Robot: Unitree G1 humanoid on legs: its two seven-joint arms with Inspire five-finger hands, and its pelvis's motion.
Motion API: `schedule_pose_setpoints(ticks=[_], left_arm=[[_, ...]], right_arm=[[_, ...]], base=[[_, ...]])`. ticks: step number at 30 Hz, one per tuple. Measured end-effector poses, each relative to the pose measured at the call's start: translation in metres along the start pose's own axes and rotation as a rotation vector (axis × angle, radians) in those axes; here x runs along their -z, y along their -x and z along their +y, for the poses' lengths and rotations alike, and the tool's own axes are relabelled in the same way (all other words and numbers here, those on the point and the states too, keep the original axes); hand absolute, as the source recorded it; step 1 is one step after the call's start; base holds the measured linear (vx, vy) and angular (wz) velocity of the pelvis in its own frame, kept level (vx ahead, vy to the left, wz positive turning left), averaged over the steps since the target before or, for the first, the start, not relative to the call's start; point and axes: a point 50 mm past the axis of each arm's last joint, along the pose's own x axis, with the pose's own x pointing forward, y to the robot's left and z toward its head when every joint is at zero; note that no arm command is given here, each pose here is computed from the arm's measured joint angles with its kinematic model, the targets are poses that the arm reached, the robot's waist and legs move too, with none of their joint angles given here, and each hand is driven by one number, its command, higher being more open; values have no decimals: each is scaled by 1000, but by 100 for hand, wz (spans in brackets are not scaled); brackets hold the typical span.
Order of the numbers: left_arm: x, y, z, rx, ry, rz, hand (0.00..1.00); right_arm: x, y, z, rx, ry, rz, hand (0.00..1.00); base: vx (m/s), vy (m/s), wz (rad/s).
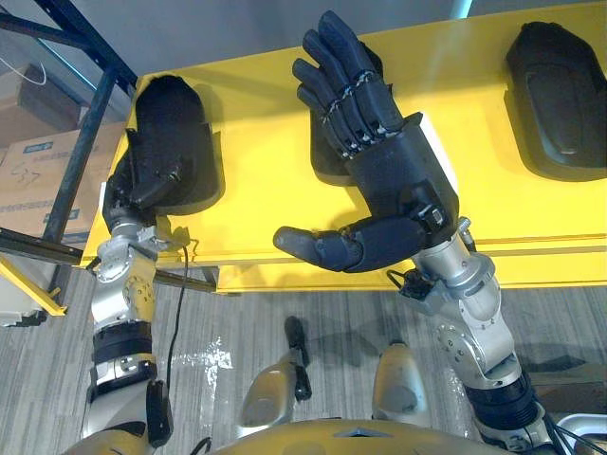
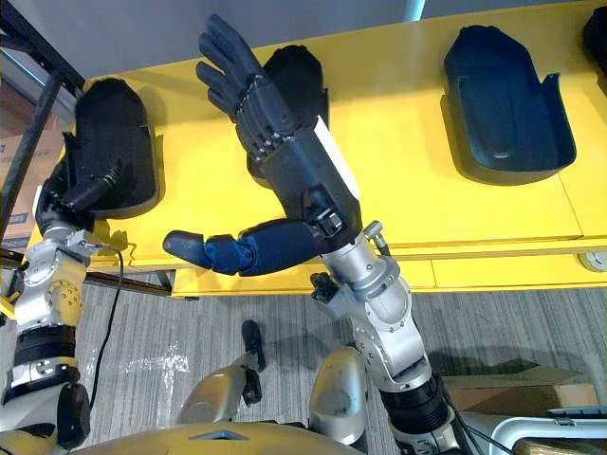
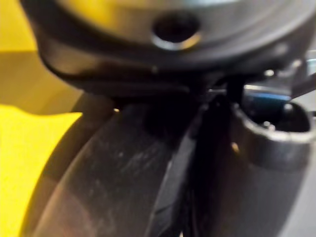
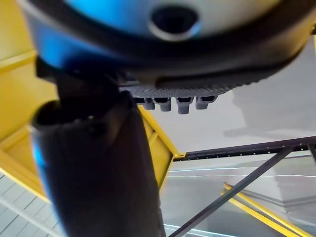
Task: Walk over and take three plastic housings, then place them on the shelf
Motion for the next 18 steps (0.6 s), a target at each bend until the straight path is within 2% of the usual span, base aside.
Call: schedule_pose_setpoints(ticks=[3,10,18], left_arm=[[-4,-3,-1,-39,-11,2,100],[-18,-11,1,-135,-203,-19,100],[-40,-15,12,-208,-433,-90,100]], right_arm=[[1,0,0,7,-4,4,100],[3,3,2,30,-18,17,100],[13,23,9,77,-73,91,100]], base=[[0,0,0],[0,0,0],[17,4,-4]])
